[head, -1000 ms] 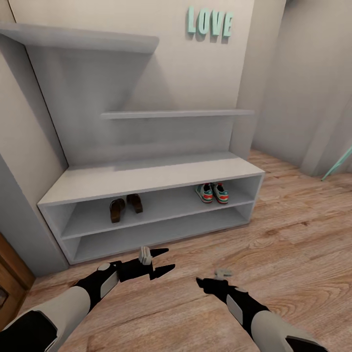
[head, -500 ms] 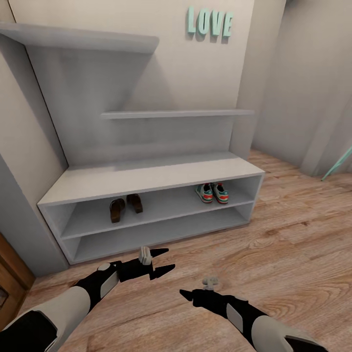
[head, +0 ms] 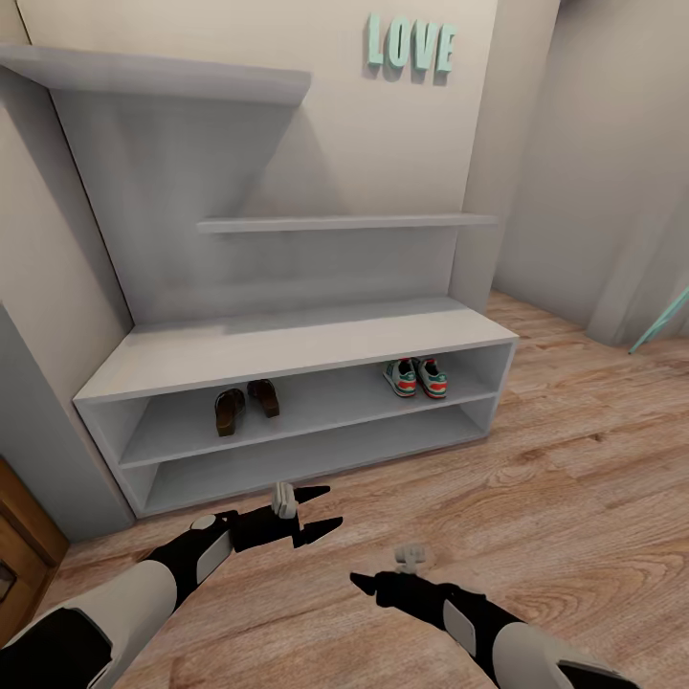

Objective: Pick up the two gym shoes and the two sandals from the corridor floor and place them onto the hallstand (shoe rack) in the corridor, making sure they are on the rack and not on the floor. Arrange them so the two gym shoes are next to each other and the two sandals are next to each other.

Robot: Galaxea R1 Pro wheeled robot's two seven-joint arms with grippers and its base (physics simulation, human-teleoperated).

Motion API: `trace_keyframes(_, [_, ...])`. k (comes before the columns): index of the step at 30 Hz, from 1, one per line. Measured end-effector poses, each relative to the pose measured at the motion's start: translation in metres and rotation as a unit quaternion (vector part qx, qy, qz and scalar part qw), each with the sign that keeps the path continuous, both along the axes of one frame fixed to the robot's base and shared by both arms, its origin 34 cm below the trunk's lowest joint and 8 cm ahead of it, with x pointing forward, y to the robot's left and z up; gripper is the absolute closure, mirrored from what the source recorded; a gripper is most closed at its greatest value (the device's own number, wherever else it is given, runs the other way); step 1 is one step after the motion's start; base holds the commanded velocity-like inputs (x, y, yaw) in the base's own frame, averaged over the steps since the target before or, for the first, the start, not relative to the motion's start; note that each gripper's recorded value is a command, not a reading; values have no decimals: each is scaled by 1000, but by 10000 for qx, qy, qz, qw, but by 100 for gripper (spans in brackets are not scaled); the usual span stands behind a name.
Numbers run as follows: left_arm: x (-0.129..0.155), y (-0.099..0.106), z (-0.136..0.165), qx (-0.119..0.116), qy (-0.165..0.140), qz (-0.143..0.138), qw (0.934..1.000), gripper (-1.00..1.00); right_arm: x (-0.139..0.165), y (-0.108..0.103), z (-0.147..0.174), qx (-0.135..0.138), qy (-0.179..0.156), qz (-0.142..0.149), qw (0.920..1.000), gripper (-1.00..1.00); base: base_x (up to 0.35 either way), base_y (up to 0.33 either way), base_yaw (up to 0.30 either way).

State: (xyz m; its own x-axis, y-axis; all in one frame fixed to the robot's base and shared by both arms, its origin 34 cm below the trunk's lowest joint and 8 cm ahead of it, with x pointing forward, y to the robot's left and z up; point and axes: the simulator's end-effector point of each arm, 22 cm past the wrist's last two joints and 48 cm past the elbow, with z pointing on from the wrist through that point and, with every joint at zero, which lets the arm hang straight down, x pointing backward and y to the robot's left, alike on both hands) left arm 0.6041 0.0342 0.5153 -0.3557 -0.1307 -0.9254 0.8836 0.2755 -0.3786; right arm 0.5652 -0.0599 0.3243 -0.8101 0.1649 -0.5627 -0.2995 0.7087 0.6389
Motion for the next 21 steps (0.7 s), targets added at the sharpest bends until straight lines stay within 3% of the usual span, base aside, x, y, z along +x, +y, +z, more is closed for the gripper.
trace_keyframes(21, [0, 0, 0, 0, -1, 0, 10000, -100, -8, -6, -8, -57, 86, -3, 9999, -100, 0, 0, 0])
